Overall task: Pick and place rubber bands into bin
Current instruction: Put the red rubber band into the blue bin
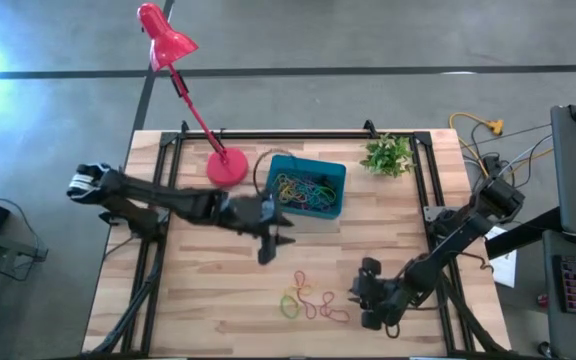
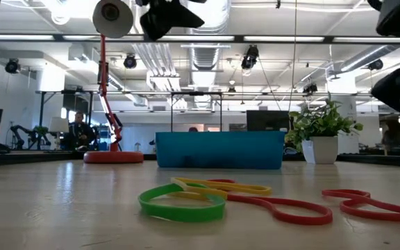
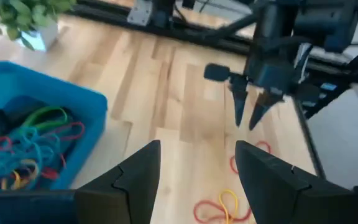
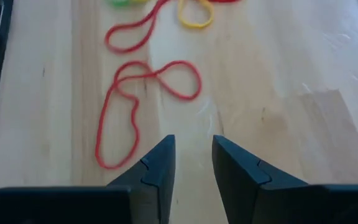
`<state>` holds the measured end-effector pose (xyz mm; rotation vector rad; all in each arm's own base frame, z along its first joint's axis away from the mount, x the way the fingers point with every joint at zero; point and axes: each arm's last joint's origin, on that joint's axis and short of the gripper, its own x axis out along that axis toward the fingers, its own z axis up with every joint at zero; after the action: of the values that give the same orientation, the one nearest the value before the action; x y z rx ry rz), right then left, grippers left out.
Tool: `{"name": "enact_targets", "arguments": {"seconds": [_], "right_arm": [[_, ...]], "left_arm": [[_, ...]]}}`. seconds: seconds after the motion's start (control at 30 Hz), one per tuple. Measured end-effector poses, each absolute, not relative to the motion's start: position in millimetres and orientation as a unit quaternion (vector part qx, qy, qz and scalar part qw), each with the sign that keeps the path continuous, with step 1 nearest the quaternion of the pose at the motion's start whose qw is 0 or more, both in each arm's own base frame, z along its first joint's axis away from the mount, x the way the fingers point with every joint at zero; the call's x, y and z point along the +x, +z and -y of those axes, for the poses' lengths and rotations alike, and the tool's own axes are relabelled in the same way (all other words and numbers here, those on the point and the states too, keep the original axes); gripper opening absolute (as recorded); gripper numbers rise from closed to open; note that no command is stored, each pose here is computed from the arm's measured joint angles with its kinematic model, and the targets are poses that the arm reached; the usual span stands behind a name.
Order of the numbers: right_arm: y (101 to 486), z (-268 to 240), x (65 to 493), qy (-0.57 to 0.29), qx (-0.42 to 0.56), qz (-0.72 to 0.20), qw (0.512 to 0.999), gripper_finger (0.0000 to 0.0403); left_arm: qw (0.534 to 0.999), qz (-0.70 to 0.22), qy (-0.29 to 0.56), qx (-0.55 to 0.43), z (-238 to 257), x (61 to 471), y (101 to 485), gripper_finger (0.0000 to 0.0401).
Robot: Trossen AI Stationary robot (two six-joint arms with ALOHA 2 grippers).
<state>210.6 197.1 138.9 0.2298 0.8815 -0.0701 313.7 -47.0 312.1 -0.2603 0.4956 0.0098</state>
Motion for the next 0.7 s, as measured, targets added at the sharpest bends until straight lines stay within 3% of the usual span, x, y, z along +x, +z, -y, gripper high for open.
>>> {"name": "enact_targets", "arguments": {"seconds": [0.3,0.7], "right_arm": [[109.9,-209.8,216.4,0.016,0.077,-0.447,0.891,0.0096],[105.6,-216.5,241.8,0.043,0.081,-0.43,0.898,0.0096]], "left_arm": [[0.959,-0.256,0.035,-0.116,96.8,311.4,293.5,0.0192],[0.951,-0.285,0.042,-0.111,98.7,304.1,271.9,0.0192]]}}
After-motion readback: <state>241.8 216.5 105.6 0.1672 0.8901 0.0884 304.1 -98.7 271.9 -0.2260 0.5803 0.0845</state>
